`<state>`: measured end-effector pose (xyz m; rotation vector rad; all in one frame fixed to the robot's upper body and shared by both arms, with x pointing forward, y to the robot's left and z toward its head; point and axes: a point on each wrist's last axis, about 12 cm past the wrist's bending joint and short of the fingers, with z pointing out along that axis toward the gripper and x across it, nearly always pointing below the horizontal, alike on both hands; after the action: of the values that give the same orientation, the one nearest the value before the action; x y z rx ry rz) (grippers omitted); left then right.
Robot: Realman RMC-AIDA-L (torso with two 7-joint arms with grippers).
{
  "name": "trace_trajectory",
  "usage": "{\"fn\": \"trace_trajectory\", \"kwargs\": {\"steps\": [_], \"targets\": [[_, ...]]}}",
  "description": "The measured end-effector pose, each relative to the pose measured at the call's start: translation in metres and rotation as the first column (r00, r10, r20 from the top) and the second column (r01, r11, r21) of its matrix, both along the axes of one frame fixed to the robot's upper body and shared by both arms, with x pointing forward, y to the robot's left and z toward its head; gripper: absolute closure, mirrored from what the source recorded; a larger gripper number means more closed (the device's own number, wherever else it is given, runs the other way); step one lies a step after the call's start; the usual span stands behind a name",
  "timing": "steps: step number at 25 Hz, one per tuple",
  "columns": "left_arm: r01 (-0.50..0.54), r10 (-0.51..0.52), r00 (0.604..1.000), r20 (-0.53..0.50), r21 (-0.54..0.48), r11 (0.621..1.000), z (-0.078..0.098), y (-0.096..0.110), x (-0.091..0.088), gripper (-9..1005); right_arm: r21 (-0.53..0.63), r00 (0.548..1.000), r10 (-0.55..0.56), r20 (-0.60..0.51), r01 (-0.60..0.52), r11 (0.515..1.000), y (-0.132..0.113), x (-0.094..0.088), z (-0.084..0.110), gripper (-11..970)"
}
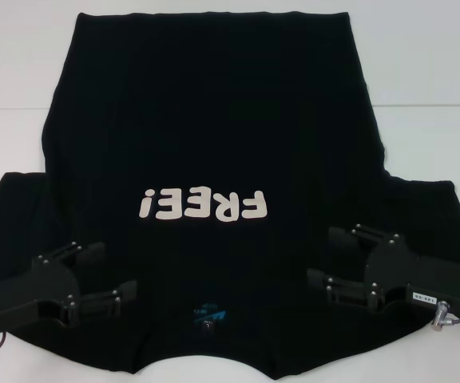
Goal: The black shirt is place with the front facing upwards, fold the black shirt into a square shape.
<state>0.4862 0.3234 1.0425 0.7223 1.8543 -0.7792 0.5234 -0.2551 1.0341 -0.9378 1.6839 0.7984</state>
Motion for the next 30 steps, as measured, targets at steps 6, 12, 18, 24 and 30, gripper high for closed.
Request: {"fn": "trace_trajectory", "kwargs": {"steps": [6,12,18,24,30], "targets": [[0.0,0.0,1.0,0.0,-0.002,1.0,0.0,0.0,-0.001,51,0.0,1.0,0.0,0.0,0.0,1.0,0.0,0.0,0.0,125],[0.001,-0.001,1.0,-0.001,-0.003,1.0,0.0,-0.001,-0.001,56,0.0,1.0,0.0,0.0,0.0,1.0,0.0,0.0,0.0,125],[0.001,-0.001,1.0,-0.002,-0.004,1.0,0.0,-0.001,-0.001,60,0.0,1.0,0.0,0.001,0.0,1.0,0.0,0.0,0.0,126],[-0.007,0.006,0.999,-0.031,-0.045,0.999,0.001,-0.001,-0.002,64,0.001,1.0,0.001,0.0,-0.001,1.0,0.001,0.0,0.0,126],[-0.063,0.03,0.984,-0.177,-0.186,0.981,0.012,0.006,-0.002,68,0.004,1.0,0.0,-0.002,0.0,1.0,0.001,-0.001,0.0,126]]}}
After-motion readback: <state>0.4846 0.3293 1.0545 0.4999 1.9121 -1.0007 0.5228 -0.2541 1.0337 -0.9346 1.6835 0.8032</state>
